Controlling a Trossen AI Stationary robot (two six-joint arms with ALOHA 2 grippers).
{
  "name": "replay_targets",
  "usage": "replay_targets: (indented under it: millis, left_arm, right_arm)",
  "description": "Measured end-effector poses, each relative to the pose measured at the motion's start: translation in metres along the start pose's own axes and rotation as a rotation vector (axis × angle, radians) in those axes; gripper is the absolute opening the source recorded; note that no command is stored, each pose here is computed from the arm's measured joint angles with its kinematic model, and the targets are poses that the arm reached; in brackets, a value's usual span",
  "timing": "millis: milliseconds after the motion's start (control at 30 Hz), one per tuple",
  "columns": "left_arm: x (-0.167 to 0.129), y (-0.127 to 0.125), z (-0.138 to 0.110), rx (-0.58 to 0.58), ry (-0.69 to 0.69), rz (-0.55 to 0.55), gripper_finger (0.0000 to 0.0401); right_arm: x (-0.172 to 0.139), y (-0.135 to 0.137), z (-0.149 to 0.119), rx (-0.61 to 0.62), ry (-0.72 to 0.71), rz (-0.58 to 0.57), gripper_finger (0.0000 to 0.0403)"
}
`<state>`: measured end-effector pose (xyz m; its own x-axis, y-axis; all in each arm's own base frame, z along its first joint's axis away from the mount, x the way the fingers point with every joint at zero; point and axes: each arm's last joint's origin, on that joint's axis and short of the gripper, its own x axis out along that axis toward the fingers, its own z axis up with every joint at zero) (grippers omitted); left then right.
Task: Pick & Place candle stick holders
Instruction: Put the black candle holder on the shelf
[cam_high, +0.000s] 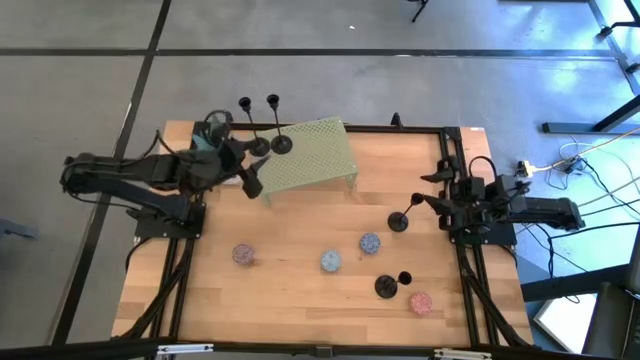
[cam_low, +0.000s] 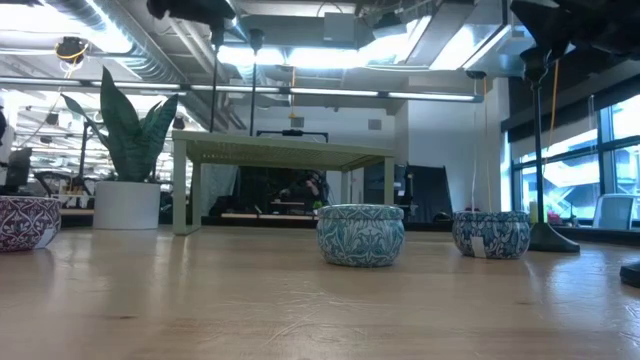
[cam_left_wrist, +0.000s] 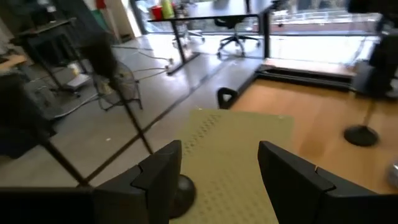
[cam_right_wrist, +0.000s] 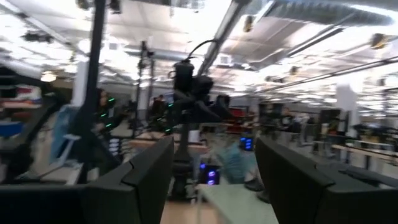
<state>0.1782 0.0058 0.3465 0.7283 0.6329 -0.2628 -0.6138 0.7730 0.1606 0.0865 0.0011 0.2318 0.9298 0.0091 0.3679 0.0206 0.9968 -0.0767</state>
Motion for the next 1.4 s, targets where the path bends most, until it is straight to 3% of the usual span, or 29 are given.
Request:
replay_targets:
  millis: [300, 600, 733, 900, 1400]
  left_arm:
    - [-0.007, -0.021, -0.037, 0.000, 0.013, 0.003, 0.0210]
    - [-0.013, -0.030, -0.037, -0.026, -0.037, -0.032, 0.0210]
    - [-0.015, -0.032, -0.038, -0.021, -0.039, -0.048, 0.0210]
    - [-0.016, -0.033, -0.038, -0.019, -0.040, -0.055, 0.0210]
    - [-0.016, -0.033, -0.038, -0.009, -0.040, -0.054, 0.0210]
  right_arm:
    - [0.011, 0.003, -0.005, 0.058, 0.167, 0.078, 0.0232]
    - [0.008, 0.001, -0.012, 0.060, 0.392, 0.021, 0.0232]
    - [0.007, 0.000, -0.015, 0.073, 0.423, -0.018, 0.0232]
    - [0.006, 0.002, -0.017, 0.170, 0.446, 0.012, 0.0229]
    - [0.002, 0.003, -0.024, 0.208, 0.533, 0.031, 0.0120]
